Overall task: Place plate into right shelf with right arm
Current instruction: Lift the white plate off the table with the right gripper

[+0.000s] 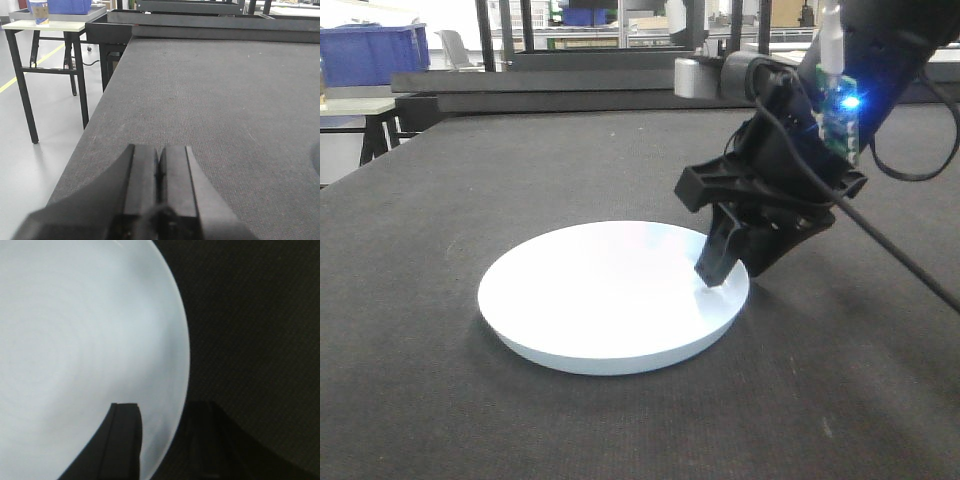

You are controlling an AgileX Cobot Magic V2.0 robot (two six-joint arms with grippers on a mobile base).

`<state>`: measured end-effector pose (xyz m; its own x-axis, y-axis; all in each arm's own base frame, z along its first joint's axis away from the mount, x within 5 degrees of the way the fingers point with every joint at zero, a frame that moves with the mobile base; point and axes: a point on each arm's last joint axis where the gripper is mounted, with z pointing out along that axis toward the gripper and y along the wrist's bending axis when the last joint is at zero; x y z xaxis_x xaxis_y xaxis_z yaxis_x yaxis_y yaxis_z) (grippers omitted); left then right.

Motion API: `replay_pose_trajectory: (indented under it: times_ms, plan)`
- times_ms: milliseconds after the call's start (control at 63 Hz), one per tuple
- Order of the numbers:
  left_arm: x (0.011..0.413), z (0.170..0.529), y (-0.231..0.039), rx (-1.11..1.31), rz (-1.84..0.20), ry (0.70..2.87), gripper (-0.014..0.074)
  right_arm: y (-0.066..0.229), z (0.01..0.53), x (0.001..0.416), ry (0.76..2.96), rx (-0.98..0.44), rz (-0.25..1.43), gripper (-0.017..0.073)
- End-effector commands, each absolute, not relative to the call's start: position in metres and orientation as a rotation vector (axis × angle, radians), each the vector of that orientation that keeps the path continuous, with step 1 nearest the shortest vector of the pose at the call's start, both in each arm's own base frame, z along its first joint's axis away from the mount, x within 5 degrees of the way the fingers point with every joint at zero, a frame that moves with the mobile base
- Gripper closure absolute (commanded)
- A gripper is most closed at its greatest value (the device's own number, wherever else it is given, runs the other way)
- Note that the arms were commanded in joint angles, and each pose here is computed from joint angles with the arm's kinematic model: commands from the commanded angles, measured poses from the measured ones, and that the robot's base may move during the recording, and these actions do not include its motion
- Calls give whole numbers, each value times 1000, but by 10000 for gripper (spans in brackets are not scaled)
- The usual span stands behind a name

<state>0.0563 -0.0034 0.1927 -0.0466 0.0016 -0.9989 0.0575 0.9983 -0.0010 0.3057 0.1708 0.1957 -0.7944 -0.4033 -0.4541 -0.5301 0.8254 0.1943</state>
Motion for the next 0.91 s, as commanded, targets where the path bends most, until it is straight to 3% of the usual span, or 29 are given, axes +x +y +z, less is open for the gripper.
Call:
replay_pose_trajectory:
  times_ms: [0, 143, 302, 604, 890]
  plan:
    - [56, 197, -3, 33, -51, 1535, 640, 171, 214, 311, 2531, -676, 447, 227]
    - [56, 197, -3, 33, -51, 1535, 640, 171, 213, 311, 2537, -678, 447, 292]
    - [56, 197, -3, 33, -51, 1535, 640, 171, 213, 310, 2544, -683, 450, 514]
    - [56, 197, -3, 33, -51, 1535, 640, 169, 234, 303, 2508, -691, 469, 503]
    - [56, 197, -3, 33, -51, 1535, 640, 151, 317, 265, 2280, -632, 515, 503]
